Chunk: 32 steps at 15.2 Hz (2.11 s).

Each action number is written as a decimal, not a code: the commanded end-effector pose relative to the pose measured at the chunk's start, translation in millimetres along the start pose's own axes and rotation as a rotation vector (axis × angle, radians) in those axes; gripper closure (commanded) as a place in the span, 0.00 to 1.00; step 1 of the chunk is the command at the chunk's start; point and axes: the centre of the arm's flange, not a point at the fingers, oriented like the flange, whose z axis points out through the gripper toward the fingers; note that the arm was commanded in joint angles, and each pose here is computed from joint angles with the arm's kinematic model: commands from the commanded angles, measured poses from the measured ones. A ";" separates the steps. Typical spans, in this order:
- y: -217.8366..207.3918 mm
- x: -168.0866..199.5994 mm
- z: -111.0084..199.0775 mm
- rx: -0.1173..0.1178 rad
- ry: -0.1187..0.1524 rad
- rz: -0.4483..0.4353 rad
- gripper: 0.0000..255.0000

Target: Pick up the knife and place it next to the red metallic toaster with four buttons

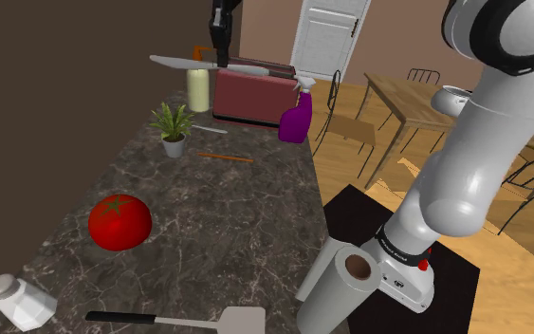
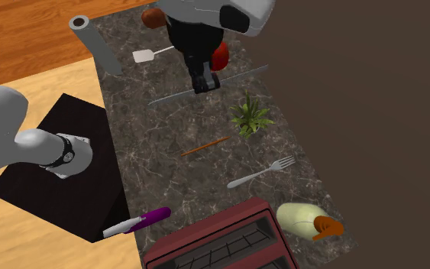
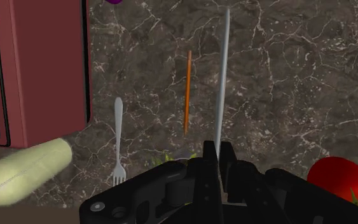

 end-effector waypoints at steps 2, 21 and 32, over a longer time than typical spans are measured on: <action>26.6 -30.7 2.9 0.001 0.000 -0.001 1.00; 118.2 -119.0 60.1 0.001 0.000 -0.001 1.00; 118.3 -115.9 118.1 0.001 0.000 -0.001 1.00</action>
